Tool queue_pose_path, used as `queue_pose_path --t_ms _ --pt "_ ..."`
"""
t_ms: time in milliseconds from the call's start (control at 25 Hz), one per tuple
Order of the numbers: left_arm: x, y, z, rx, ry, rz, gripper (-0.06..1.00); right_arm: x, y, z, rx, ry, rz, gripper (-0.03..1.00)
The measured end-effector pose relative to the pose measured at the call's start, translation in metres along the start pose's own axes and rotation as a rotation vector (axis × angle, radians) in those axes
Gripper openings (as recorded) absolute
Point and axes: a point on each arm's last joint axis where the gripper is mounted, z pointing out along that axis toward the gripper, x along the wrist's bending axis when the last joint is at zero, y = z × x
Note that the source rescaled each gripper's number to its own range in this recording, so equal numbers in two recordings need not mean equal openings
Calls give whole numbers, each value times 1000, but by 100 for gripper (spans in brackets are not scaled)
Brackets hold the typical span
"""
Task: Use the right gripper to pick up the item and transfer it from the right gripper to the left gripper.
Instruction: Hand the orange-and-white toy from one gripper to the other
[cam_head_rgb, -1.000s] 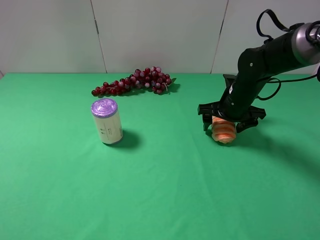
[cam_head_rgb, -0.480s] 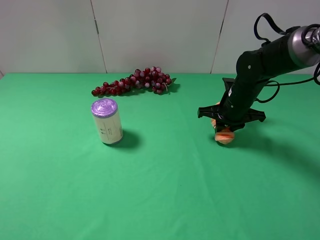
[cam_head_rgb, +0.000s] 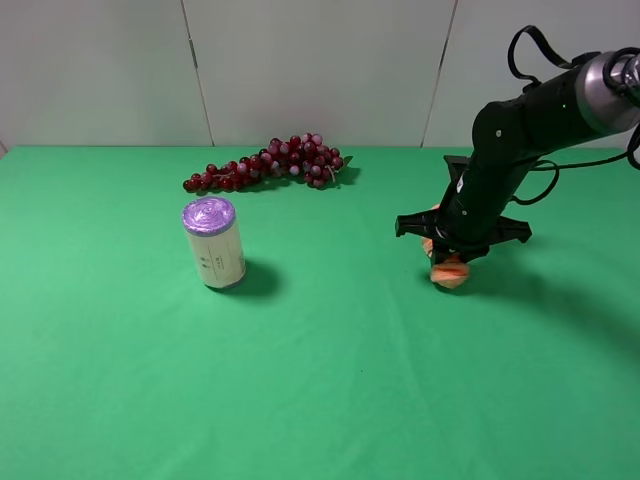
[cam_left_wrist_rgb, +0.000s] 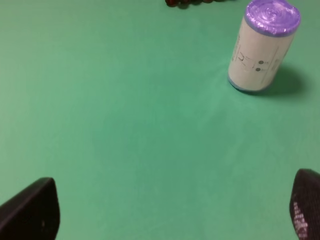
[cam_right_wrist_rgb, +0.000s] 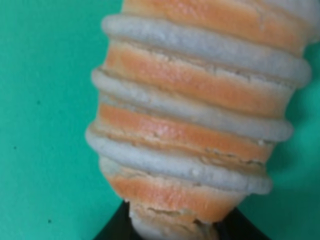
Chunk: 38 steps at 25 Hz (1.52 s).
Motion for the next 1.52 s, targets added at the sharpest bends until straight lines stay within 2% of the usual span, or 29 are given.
queue_pose_path --t_ms 120,320,600,720,920,1200,1320,1520 --pt "0 0 0 0 0 0 91 0 1 -14 -22 4 -25 5" --pt "0 0 0 0 0 0 91 -1 5 -54 -120 13 -112 5" --pt "0 0 0 0 0 0 91 -5 -7 -94 -88 0 -499 5" --pt "0 0 0 0 0 0 91 0 -13 -116 -127 19 -649 5" --pt "0 0 0 0 0 0 91 25 -31 -151 -229 47 -882 5" --pt "0 0 0 0 0 0 91 76 -63 -162 -274 98 -1236 5" --pt "0 0 0 0 0 0 91 94 -70 -168 -336 131 -1282 3" --pt "0 0 0 0 0 0 91 107 -70 -177 -408 171 -1254 2"
